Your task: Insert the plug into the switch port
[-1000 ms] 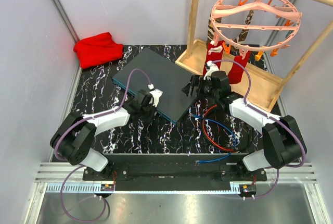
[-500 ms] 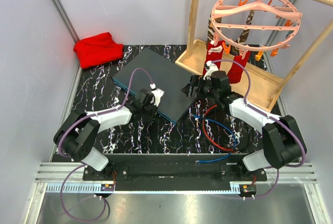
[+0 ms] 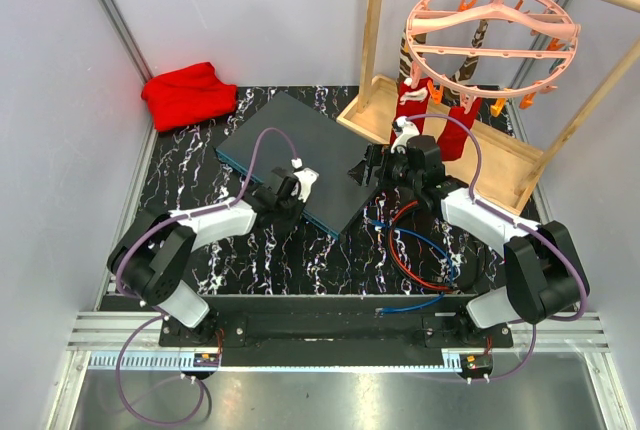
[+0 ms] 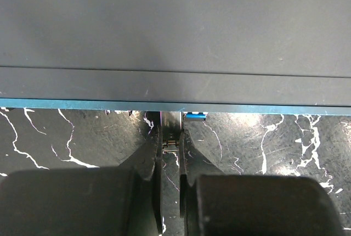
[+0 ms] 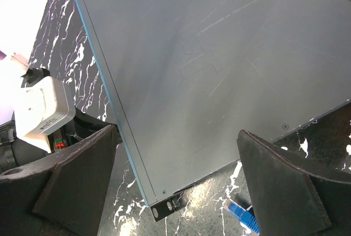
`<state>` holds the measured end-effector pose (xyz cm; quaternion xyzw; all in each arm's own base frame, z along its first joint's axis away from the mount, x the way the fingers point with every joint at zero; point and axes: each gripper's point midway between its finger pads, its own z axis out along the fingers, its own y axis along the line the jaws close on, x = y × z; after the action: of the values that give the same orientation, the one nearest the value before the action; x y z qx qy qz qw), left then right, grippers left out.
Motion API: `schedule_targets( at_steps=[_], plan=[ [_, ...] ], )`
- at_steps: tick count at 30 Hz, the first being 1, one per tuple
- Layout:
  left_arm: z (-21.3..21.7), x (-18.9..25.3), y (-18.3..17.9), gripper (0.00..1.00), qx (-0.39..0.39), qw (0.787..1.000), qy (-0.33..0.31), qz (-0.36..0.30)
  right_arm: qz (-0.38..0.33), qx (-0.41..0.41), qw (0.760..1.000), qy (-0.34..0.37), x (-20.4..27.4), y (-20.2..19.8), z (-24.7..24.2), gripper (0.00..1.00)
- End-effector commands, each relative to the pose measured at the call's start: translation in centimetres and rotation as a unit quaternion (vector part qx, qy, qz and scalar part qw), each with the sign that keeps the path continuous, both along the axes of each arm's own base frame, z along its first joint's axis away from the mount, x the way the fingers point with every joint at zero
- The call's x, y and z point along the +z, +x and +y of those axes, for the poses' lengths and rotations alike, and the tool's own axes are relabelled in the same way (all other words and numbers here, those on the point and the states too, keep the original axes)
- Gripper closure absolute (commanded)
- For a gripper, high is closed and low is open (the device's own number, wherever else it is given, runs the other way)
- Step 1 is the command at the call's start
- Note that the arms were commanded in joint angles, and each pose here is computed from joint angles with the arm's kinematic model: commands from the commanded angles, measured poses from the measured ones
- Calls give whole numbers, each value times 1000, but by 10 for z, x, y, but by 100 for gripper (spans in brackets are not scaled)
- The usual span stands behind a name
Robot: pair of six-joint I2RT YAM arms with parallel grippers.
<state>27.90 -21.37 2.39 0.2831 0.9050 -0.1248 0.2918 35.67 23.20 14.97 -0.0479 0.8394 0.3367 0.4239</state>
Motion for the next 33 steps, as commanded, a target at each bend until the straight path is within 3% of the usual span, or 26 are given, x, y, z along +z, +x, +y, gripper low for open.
schedule_targets(
  at_steps=[1, 4, 18, 21, 25, 28, 33],
  plan=[
    [-41, 38, 29, 100, -25, 995, -77, -64, -34, 12, 999, 9, 15, 7, 3, 0],
    [-41, 42, 31, 96, -20, 993, -83, -76, -36, 13, 999, 9, 16, 6, 3, 0],
    [-24, 44, 12, 62, 9, 994, -88, -67, -36, 16, 999, 10, 16, 4, 3, 0],
    [-17, 42, 2, 54, 18, 994, -87, -57, -35, 17, 999, 11, 16, 4, 3, 1],
    [-6, 42, -11, 33, 41, 994, -92, -48, -37, 17, 999, 11, 17, 4, 3, 0],
    [6, 41, -18, 28, 81, 991, -98, -43, -36, 15, 999, 9, 16, 4, 2, 0],
    [46, 37, -16, 24, 243, 965, -85, -53, -34, 13, 999, 8, 15, 4, 2, 0]
  ],
)
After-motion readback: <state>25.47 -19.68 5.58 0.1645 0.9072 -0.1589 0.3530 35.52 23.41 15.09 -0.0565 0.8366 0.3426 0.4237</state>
